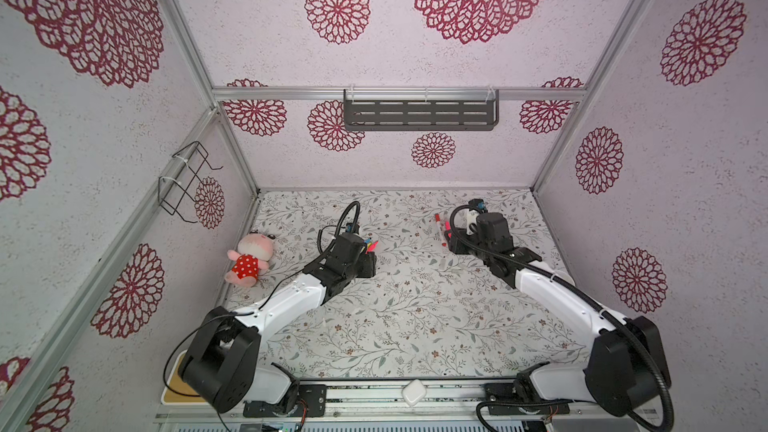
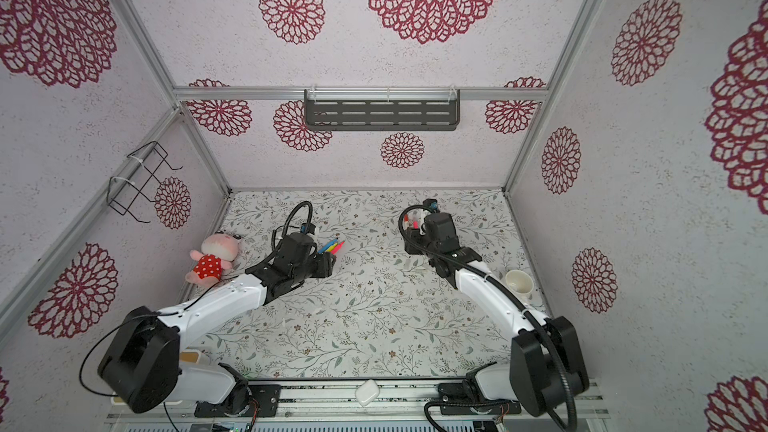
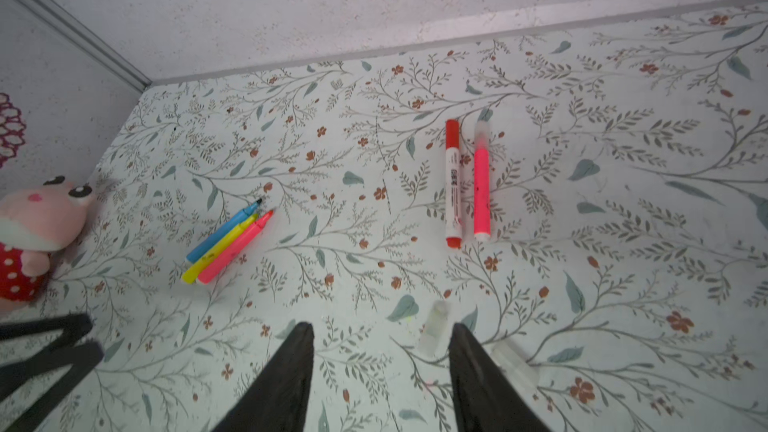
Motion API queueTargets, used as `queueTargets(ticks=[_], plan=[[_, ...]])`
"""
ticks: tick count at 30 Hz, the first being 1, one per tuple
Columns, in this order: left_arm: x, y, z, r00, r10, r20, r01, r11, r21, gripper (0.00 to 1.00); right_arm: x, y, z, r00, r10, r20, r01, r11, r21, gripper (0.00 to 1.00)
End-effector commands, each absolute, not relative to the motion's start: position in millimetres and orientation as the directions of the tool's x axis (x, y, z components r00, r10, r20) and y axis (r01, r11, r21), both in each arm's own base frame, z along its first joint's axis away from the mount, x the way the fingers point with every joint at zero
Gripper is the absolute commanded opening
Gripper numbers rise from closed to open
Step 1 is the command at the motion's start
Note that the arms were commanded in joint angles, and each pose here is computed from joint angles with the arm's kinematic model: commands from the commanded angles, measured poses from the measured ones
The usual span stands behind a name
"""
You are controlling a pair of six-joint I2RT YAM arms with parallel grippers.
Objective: Insert the pens into the pen caps
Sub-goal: 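Release the marker and lift the right gripper while the left moves to highlighters, then lower the left gripper over the pink highlighter and grasp it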
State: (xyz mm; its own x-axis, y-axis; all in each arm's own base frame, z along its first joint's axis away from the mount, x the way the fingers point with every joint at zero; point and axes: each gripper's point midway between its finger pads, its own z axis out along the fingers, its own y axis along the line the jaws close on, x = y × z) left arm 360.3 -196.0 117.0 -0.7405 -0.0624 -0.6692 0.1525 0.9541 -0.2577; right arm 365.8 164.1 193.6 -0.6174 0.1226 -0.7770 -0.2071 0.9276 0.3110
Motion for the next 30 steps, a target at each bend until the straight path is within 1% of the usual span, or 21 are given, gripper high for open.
queueTargets(ticks=[1,5,7,13,20,30], plan=[[369.0,-197.8,98.6,-0.797,-0.01,-0.604,0.175,0.953,-0.247,0.6,349.9,167.0,216.7,-0.551,0.166,-0.818,-0.272,0.891,0.364,0.57],[390.2,-197.2,82.2,-0.822,0.002,-0.569,0.169,0.956,-0.241,0.57,325.3,165.2,209.0,-0.553,0.155,-0.819,-0.315,0.871,0.377,0.6],[399.0,-194.1,73.4,-0.832,0.012,-0.554,0.159,0.963,-0.218,0.56,316.7,161.7,202.8,-0.561,0.159,-0.813,-0.31,0.869,0.384,0.62],[412.9,-187.0,56.6,-0.851,0.029,-0.525,0.146,0.972,-0.183,0.54,297.8,154.6,182.6,-0.575,0.172,-0.8,-0.301,0.864,0.403,0.63],[415.7,-184.3,43.3,-0.863,0.059,-0.501,0.154,0.976,-0.152,0.52,289.0,153.5,172.7,-0.581,0.187,-0.792,-0.302,0.855,0.423,0.64],[423.1,-178.9,33.1,-0.868,0.107,-0.485,0.169,0.982,-0.086,0.5,282.8,148.9,176.7,-0.564,0.21,-0.799,-0.298,0.851,0.433,0.63]])
